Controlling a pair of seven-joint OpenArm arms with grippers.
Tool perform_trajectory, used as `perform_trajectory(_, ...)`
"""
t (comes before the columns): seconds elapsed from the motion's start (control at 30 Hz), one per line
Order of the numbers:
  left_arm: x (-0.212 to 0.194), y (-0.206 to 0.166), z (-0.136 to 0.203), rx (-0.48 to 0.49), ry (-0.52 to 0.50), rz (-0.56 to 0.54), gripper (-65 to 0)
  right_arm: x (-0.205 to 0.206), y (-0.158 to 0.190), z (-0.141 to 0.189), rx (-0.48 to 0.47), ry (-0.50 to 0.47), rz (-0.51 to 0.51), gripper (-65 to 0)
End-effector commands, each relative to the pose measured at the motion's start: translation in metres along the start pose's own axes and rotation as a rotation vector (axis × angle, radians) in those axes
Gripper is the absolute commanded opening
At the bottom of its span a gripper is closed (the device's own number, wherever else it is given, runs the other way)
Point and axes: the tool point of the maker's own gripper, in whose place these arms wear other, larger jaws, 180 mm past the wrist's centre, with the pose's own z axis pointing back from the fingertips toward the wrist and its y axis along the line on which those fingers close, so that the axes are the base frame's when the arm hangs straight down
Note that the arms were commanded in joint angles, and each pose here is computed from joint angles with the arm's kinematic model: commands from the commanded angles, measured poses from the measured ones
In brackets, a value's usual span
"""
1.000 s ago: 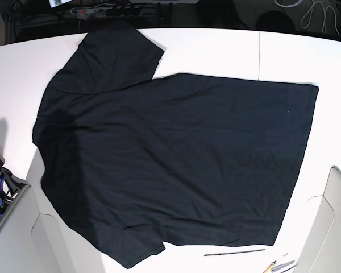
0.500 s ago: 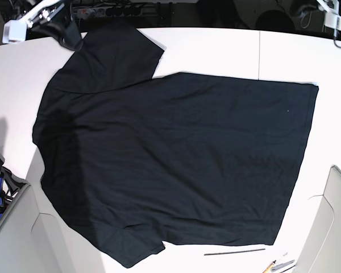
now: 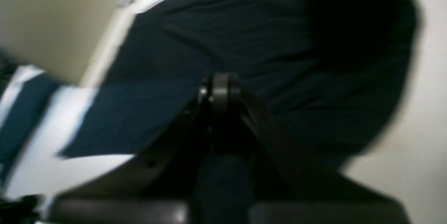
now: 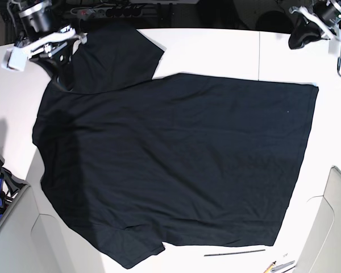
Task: Fold the T-shirt properly
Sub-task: 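Lower both grippers toward the shirt's shoulder corners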
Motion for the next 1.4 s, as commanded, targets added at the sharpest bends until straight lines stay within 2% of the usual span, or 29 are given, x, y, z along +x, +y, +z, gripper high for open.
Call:
perform_trajectory(0.0,0.011,-0.002,0.001,-0.016,-0.023,-0.017,-65.0,0.009,-0.003,0.001,-0.026,-0.029,0.017,-60.4)
perform_trajectory(0.1,0.021,-0.003,-0.005,-0.022,-0.046,-0.028,-65.0,0.015,-0.034,0.0,-0.188,-0.028,0.124,-34.8)
perform_trajectory(0.13,0.024,-0.003,-0.006,-0.023,-0.055,-0.032,-65.0,0.021,-0.045,0.001,-0.243,-0.033,0.182,-29.1)
perform_trajectory(0.17,0.027,-0.003,-0.007,-0.025,-0.063,-0.035,-65.0,0.027,-0.056,0.002,-0.298,-0.037,0.246,-26.5)
perform_trajectory(0.23,0.034,-0.003,-0.01,-0.028,-0.081,-0.042,-65.0,0.043,-0.079,0.008,-0.415,-0.063,0.323,-26.4)
perform_trajectory(0.3,0.039,-0.003,-0.013,-0.031,-0.097,-0.047,-65.0,0.055,-0.097,0.016,-0.493,-0.075,0.329,-26.4)
perform_trajectory(0.4,0.043,-0.003,-0.014,-0.033,-0.106,-0.051,-65.0,0.057,-0.12,0.023,-0.538,-0.008,0.281,-26.4)
perform_trajectory(0.5,0.046,-0.003,-0.015,-0.034,-0.116,-0.054,-65.0,0.063,-0.142,0.027,-0.549,0.002,0.228,-26.4)
perform_trajectory(0.6,0.05,-0.004,-0.017,-0.036,-0.126,-0.058,-65.0,0.058,-0.166,0.027,-0.53,-0.015,0.117,-26.4)
perform_trajectory(0.67,0.052,-0.004,-0.017,-0.037,-0.13,-0.06,-65.0,0.045,-0.174,0.021,-0.47,-0.01,0.011,-26.4)
perform_trajectory(0.8,0.052,-0.004,-0.017,-0.037,-0.131,-0.06,-65.0,0.009,-0.17,-0.004,-0.298,0.039,-0.193,-26.4)
perform_trajectory(0.93,0.052,-0.004,-0.017,-0.037,-0.13,-0.06,-65.0,-0.017,-0.174,-0.022,-0.24,0.066,-0.323,-26.4)
perform_trajectory(1.1,0.052,-0.004,-0.017,-0.037,-0.129,-0.059,-65.0,-0.039,-0.172,-0.038,-0.216,0.12,-0.387,-26.4)
perform_trajectory(1.37,0.052,-0.004,-0.017,-0.037,-0.128,-0.059,-65.0,-0.055,-0.141,-0.058,-0.128,0.193,-0.375,-26.4)
